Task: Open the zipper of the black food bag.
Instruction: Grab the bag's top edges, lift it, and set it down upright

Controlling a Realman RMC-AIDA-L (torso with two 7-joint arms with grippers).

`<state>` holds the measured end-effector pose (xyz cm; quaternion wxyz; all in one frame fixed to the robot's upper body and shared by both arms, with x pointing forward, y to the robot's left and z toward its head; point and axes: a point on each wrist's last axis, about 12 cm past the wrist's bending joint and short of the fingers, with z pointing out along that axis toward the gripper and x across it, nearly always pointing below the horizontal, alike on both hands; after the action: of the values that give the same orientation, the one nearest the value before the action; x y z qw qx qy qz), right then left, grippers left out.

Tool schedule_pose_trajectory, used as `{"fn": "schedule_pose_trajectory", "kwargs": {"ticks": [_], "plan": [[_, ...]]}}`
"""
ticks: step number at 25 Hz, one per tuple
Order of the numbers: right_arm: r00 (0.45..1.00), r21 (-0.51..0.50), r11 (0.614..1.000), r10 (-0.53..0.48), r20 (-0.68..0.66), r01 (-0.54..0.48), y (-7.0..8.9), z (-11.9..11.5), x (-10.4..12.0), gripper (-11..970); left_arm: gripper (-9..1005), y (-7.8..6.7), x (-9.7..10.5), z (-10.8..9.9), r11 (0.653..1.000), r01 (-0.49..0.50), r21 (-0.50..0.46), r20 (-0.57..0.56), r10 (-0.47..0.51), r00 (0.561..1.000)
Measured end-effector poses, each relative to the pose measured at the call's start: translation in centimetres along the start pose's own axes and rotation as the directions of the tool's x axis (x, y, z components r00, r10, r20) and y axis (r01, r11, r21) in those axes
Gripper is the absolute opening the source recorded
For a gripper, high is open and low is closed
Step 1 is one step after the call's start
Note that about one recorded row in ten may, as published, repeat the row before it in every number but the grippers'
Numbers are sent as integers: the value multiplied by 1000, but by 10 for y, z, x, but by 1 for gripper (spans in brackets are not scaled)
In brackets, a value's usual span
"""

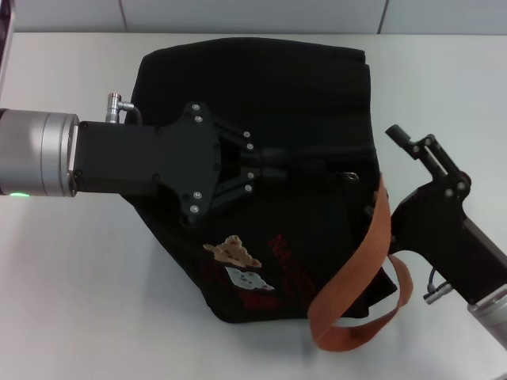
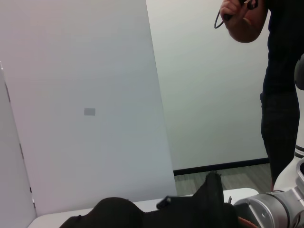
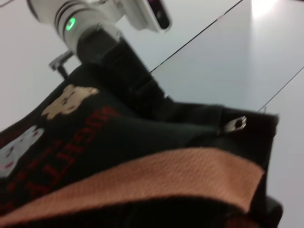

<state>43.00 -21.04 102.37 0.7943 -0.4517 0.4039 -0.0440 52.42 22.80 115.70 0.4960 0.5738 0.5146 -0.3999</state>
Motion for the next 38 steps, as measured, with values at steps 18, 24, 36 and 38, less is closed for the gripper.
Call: {"fn": "schedule_pose_trajectory", "kwargs": {"ticks": [18, 24, 36, 38], "plan": [[1000, -19, 1000, -11, 23, 11, 0, 11, 1, 722, 106, 2, -3, 3, 1000, -9, 6, 16, 9, 1000], [999, -5, 1000, -1, 47, 1, -2, 11, -2, 709, 106, 2, -4, 3, 1000, -10, 7, 19, 10, 1000], [999, -6, 1000, 7, 53, -7, -1, 12, -4, 685, 106, 3, -4, 5, 1000, -11, 10, 18, 11, 1000], [998, -16, 1000, 8, 58, -7, 0, 12, -4, 680, 106, 2, -4, 5, 1000, -10, 10, 18, 10, 1000]]}}
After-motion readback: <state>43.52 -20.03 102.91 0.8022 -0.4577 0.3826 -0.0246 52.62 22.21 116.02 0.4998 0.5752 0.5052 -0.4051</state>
